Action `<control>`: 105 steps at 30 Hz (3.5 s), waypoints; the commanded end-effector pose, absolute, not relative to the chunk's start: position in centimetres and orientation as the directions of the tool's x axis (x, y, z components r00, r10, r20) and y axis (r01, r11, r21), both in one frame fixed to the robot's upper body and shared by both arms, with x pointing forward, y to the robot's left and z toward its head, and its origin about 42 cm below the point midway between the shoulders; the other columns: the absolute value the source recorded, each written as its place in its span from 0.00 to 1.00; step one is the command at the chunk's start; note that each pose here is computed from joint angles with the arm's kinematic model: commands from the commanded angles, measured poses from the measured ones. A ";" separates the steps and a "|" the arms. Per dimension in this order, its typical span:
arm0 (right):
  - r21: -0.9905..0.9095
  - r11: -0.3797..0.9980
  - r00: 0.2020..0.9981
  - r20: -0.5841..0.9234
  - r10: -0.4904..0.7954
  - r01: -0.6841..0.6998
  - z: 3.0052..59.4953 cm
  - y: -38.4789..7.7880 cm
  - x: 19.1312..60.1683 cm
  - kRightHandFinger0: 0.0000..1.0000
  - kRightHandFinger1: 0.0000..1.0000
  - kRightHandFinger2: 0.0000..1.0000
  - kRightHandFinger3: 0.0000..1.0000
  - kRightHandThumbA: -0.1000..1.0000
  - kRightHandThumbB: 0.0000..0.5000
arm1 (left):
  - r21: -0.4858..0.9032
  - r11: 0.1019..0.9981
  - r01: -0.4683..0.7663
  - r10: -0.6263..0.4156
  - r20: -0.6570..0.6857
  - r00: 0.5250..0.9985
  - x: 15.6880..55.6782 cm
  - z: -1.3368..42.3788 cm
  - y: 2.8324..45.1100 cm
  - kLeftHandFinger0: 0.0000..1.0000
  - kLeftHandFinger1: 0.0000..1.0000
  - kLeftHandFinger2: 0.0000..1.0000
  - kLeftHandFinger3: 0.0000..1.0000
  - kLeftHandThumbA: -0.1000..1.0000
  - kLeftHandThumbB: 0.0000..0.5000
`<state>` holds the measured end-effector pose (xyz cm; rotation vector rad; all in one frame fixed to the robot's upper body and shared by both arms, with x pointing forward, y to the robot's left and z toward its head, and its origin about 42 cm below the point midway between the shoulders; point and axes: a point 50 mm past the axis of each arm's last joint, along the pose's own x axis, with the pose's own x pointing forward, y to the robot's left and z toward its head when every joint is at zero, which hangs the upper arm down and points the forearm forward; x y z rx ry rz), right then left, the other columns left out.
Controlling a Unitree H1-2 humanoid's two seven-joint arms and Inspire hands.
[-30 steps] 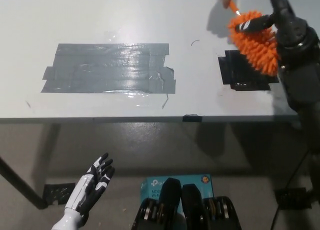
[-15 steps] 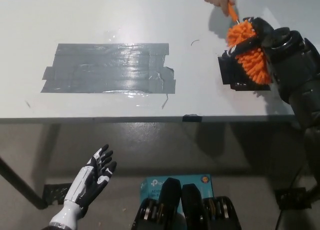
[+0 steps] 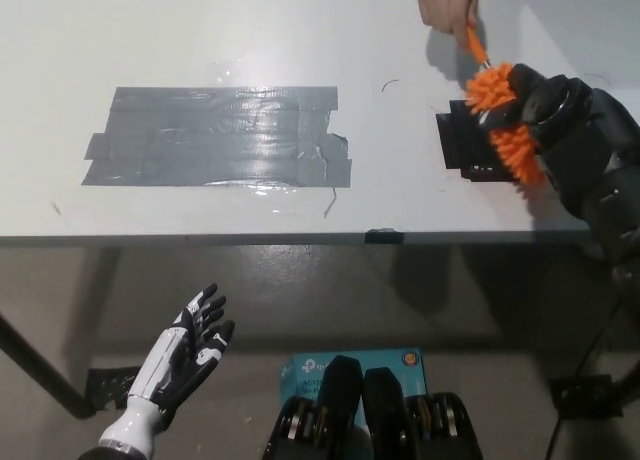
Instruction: A person hands an oraange duster to the robot and the robot grabs it with its right hand and places it on the black marked spot infron tof it on the desk
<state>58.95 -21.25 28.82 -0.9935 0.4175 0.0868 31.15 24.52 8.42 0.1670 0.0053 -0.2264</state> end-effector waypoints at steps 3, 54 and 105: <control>-0.854 0.496 0.960 -0.250 -0.130 -0.155 32.0 -21.6 59.7 0.00 0.26 0.36 1.00 0.00 0.34 | 0.196 0.951 0.239 -0.248 0.021 0.969 32.0 9.7 25.0 1.00 1.00 1.00 1.00 0.67 0.46; -0.608 0.726 0.940 -0.295 0.171 -0.323 29.0 -19.3 58.8 1.00 1.00 1.00 1.00 0.77 0.79 | 0.216 0.940 0.265 -0.275 0.018 0.961 32.9 10.5 24.9 1.00 1.00 1.00 1.00 0.63 0.45; -0.489 0.872 0.931 0.330 0.156 0.027 15.2 -21.2 28.1 1.00 1.00 1.00 1.00 0.89 0.51 | 0.193 0.932 0.308 -0.301 -0.067 0.951 30.1 7.3 23.5 1.00 1.00 1.00 1.00 0.59 0.46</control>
